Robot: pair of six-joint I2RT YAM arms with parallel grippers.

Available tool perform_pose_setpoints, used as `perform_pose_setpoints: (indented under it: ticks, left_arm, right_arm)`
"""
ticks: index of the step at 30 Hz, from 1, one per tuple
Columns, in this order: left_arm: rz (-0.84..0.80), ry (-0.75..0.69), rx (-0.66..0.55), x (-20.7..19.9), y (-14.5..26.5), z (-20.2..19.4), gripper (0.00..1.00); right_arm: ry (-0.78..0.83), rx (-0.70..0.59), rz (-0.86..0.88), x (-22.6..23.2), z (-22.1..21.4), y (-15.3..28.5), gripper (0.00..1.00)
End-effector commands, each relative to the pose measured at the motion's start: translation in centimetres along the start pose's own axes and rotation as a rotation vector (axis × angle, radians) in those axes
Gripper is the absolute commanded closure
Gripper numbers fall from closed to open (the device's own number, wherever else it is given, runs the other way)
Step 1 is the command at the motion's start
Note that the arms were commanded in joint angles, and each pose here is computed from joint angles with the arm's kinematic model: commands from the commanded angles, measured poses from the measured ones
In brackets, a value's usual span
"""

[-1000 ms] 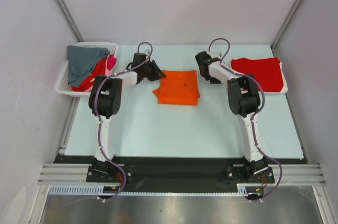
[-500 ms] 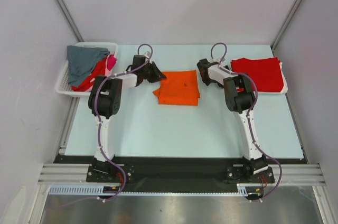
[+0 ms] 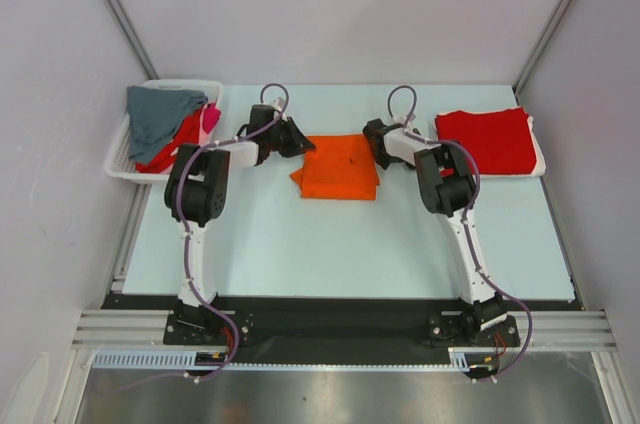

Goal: Fold and stack the t-shirts
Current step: Neatly place the folded tshirt to the corner

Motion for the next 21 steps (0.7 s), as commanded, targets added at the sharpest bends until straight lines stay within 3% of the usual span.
perform_pose_setpoints:
  ticks: [1,21]
  left_arm:
    - [-0.067,-0.034,-0.059,-2.4,1.9,2.1,0.81]
    - [-0.053,-0.024,-0.059,-1.7,1.9,1.9,0.82]
  right_arm:
    - [-0.104,-0.07,0.08,-0.3,2.0,3.9,1.0]
    - [-0.198,-0.079,0.317,-0.3,5.4,9.6,0.97]
Point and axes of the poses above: each gripper's point midway between its finger pads, its own y axis back along the fingers, its own x axis along the line the jaws close on, z = x × y, the point moved 5 cm from there along y, back along the fingers, and after that the axes turned 14 degrees about -y, right-handed, at the moved point
